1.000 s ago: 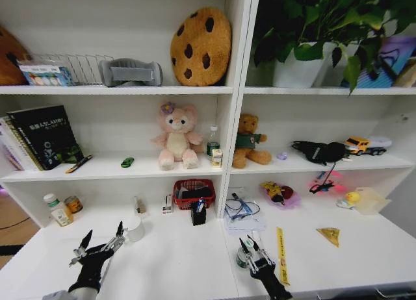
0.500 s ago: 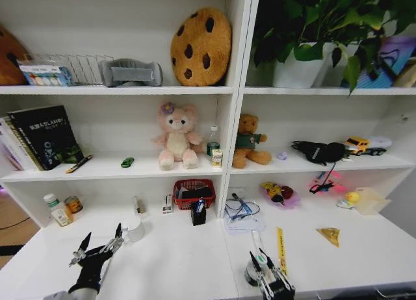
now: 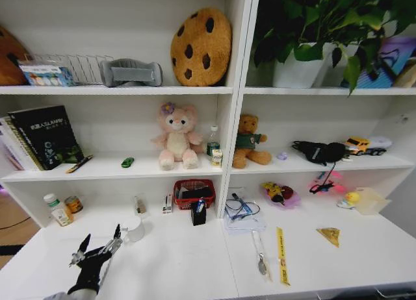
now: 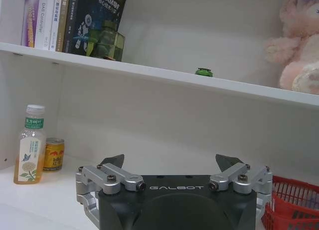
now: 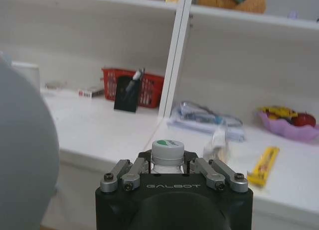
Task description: Organize the objects on the table.
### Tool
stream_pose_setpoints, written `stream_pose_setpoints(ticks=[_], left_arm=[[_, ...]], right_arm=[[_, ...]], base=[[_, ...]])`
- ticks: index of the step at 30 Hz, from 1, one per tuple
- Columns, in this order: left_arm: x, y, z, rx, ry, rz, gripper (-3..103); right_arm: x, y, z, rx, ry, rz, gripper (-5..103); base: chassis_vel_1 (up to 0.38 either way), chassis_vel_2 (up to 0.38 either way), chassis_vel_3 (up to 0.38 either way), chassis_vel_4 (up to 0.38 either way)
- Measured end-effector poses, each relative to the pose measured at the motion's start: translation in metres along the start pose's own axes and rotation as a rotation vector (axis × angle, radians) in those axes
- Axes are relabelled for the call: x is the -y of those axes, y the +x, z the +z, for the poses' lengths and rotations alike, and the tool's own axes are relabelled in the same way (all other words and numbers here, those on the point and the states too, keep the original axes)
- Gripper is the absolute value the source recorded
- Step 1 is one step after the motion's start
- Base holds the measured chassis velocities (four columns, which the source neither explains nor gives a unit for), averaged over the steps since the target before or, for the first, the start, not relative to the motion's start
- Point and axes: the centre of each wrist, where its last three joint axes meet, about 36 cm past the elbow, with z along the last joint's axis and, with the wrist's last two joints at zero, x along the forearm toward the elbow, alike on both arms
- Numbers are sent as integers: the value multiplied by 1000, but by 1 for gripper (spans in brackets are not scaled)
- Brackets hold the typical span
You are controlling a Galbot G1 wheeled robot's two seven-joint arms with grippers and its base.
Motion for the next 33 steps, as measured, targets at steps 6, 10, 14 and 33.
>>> stream_pose_setpoints(ticks=[6, 10, 14, 33], left_arm=[[-1, 0, 4, -3, -13, -33, 100], [-2, 0, 9, -17, -26, -50, 100], [-1, 2, 12, -27, -31, -49, 100], [2, 6, 12, -41, -46, -58, 100]], right_arm=[[2, 4, 66, -99, 11, 19, 30], [3, 7, 118, -193, 20, 41, 30], [10, -22, 163, -217, 38, 70, 30], [60, -158, 241, -288, 19, 169, 30]], base=[[0, 0, 0, 0], [0, 0, 0, 0], [0, 0, 0, 0], [0, 0, 0, 0]])
